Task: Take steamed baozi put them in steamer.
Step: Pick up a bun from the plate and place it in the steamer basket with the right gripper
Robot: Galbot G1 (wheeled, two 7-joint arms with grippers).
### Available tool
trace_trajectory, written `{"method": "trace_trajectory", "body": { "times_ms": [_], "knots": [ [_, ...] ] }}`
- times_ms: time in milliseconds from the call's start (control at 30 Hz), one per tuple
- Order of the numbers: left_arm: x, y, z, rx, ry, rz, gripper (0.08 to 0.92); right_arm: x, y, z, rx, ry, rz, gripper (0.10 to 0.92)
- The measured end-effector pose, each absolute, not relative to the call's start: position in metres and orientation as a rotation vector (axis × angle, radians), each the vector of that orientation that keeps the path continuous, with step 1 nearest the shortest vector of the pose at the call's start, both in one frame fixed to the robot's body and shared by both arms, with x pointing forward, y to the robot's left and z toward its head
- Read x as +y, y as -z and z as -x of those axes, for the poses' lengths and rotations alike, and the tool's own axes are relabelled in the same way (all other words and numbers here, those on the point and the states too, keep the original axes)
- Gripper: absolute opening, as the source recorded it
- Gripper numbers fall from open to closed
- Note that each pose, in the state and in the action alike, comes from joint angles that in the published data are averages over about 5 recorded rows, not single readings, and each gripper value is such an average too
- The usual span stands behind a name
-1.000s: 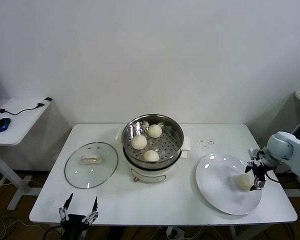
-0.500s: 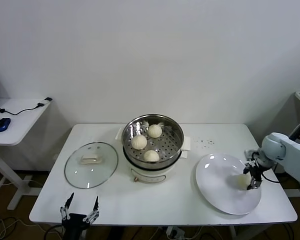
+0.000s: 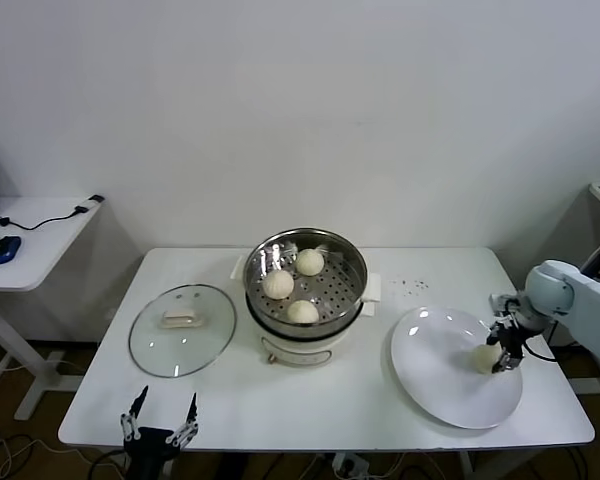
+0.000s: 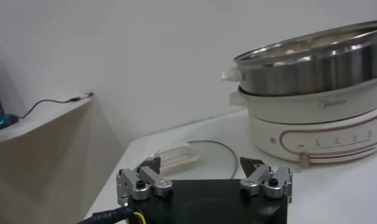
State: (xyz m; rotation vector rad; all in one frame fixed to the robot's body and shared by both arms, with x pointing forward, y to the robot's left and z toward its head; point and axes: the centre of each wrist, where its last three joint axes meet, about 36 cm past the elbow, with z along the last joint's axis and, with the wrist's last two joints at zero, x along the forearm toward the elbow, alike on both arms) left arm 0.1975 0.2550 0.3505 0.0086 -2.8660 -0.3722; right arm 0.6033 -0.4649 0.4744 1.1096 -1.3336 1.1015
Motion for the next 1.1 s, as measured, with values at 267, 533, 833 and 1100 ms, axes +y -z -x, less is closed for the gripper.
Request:
{"method": "trace_trajectory", "body": {
  "times_ms": [267, 533, 833, 1100],
  "knots": [
    [0.251, -0.350, -0.196, -2.872, 0.357, 0.008, 0.823, -0.440, -0.548, -0.650, -1.422, -1.142, -1.121, 0.585],
    [0.246, -0.351, -0.198, -2.889, 0.339, 0.038, 0.823, -0.370, -0.653, -0.704, -1.516, -1.207, -1.164, 0.585],
    [0.244, -0.350, -0.203, -2.901, 0.317, 0.046, 0.823, -0.245, -0.718, -0.731, -1.523, -1.279, -1.275, 0.585],
    [0.245, -0.352, -0.206, -2.911, 0.315, 0.051, 0.823, -0.158, -0.709, -0.730, -1.444, -1.330, -1.337, 0.585]
  ]
}}
